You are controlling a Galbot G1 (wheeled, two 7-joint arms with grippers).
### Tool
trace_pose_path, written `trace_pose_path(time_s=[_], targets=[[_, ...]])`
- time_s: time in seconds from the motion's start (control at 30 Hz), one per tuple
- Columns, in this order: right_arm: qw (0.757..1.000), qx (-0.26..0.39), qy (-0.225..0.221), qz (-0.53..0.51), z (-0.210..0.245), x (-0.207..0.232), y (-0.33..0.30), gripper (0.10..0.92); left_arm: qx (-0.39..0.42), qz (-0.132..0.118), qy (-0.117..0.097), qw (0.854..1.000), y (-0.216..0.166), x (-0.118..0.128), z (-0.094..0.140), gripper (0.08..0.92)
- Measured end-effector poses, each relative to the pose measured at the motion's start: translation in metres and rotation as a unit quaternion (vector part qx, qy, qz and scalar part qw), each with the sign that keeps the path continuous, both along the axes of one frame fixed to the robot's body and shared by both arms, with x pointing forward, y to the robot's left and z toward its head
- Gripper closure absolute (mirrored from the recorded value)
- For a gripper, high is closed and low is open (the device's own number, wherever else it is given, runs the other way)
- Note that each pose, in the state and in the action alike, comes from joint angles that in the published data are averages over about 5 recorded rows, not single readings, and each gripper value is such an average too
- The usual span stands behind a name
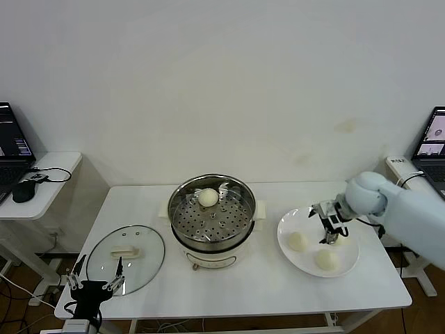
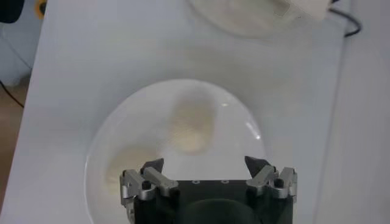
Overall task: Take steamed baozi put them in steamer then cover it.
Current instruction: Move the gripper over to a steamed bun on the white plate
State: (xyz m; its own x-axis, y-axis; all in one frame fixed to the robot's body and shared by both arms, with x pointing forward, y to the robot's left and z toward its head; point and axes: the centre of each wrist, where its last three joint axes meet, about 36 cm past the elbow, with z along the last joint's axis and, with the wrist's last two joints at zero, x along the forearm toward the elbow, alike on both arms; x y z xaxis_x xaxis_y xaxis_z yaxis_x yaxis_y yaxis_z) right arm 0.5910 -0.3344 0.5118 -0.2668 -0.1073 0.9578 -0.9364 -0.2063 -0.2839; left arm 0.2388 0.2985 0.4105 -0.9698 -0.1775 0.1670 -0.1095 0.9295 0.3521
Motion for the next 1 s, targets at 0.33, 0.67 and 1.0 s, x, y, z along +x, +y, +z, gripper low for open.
trace_pose_path(time_s=[0.33,0.67,1.0], targets=[[1.000,-0.001,0.011,0.004,-0.036,0.017,0.022,0.200,0.002,0.009,0.003,1.000,0.004,-0.002,-0.002,0.177],[1.000,-0.002,0.016,0.002,-0.060,0.027,0.036,0.258,0.001,0.011,0.005,1.000,0.005,-0.001,-0.004,0.177],[1.000,-0.005,0.023,-0.001,-0.066,0.029,0.038,0.399,0.001,0.011,0.005,1.000,0.004,-0.001,-0.005,0.177]])
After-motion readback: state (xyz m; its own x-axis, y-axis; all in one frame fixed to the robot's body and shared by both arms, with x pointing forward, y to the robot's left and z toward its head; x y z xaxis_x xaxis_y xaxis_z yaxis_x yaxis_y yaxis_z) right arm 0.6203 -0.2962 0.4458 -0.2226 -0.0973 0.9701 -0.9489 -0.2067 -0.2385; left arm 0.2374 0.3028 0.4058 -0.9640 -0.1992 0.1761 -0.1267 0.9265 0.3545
